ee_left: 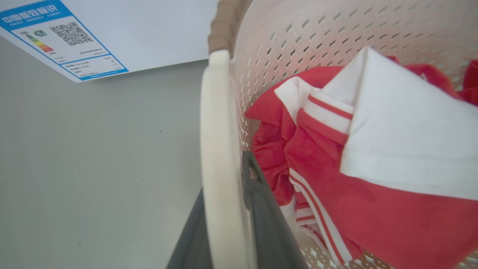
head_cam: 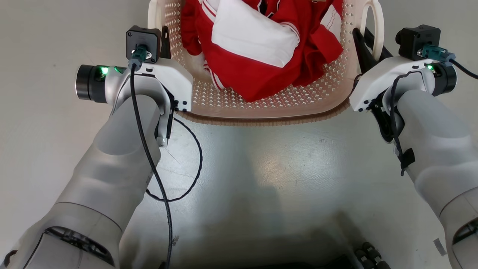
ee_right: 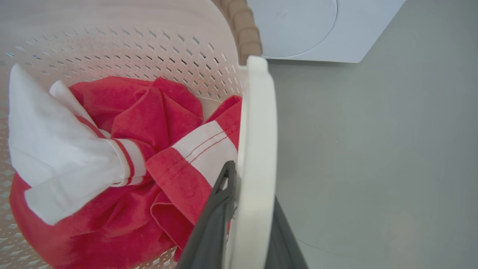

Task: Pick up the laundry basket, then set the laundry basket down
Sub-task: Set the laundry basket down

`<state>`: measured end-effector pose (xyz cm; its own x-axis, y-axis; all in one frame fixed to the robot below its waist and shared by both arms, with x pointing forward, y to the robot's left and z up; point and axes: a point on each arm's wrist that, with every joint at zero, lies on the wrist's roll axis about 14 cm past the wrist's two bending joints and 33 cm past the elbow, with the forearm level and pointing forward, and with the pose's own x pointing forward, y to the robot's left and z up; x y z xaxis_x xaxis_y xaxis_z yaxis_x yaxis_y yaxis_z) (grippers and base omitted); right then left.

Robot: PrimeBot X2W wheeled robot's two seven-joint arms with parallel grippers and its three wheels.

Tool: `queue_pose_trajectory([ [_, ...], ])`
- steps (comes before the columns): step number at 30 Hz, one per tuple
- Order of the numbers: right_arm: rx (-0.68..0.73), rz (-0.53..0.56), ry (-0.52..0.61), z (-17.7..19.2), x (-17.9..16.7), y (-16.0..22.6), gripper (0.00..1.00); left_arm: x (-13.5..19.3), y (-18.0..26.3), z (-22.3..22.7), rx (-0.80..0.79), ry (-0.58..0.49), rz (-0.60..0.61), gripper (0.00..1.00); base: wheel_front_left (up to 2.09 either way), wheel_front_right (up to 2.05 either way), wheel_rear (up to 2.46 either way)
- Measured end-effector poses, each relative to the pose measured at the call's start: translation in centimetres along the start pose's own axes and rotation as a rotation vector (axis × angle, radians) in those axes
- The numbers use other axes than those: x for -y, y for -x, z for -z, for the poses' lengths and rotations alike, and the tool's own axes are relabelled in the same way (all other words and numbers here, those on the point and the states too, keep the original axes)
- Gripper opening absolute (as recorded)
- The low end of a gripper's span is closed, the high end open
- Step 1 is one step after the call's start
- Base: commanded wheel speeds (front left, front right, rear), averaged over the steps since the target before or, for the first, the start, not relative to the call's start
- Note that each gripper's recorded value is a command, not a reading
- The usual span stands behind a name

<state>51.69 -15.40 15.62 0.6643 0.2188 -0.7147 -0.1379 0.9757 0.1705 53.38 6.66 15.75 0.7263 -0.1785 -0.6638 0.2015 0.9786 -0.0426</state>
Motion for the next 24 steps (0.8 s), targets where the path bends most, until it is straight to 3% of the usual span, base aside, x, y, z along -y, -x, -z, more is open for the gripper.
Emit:
queue_pose_trajectory([
  [24,-0.001,0.012,-0.006,1.1,0.7,-1.7,0.00,-0.6,-1.7,0.9,0.014,0.012,-0.018,0.00,0.00,0.00,0.00],
])
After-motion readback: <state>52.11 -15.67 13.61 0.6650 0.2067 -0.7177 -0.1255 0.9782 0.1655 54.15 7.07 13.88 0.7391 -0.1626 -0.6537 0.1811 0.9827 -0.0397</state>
